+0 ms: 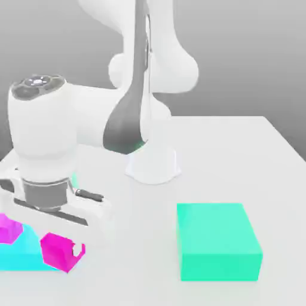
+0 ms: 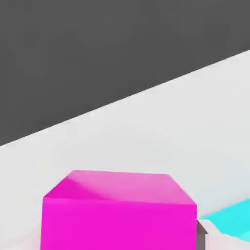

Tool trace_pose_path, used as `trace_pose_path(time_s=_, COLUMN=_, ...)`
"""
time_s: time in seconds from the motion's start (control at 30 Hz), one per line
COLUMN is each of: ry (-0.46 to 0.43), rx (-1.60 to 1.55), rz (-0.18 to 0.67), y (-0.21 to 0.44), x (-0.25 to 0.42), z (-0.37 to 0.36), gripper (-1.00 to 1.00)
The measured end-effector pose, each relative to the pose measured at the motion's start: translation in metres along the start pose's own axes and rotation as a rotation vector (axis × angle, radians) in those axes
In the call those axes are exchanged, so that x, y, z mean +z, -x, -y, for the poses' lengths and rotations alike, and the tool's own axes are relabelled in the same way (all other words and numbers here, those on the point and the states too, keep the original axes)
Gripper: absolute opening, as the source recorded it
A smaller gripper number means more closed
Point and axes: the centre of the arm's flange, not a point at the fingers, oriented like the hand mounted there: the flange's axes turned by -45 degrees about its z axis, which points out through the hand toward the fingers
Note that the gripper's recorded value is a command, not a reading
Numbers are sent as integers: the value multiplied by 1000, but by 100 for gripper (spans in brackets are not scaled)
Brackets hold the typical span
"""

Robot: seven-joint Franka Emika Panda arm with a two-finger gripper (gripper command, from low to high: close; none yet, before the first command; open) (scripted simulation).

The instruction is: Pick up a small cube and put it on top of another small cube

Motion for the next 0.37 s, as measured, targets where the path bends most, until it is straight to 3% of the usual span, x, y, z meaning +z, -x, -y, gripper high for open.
trace_pose_path(time_s=0.1, ry=-22, rx=236, rz=7, y=17, x=-18, z=-116, gripper=-100)
trace_pose_path(time_s=0.23, ry=-30, rx=229, rz=8, y=19, x=26, z=-111, gripper=-100)
trace_pose_path(time_s=0.27, ry=-29, rx=230, rz=8, y=19, x=34, z=-111, gripper=100)
trace_pose_path(time_s=0.37, ry=-29, rx=230, rz=8, y=19, x=34, z=-111, gripper=100)
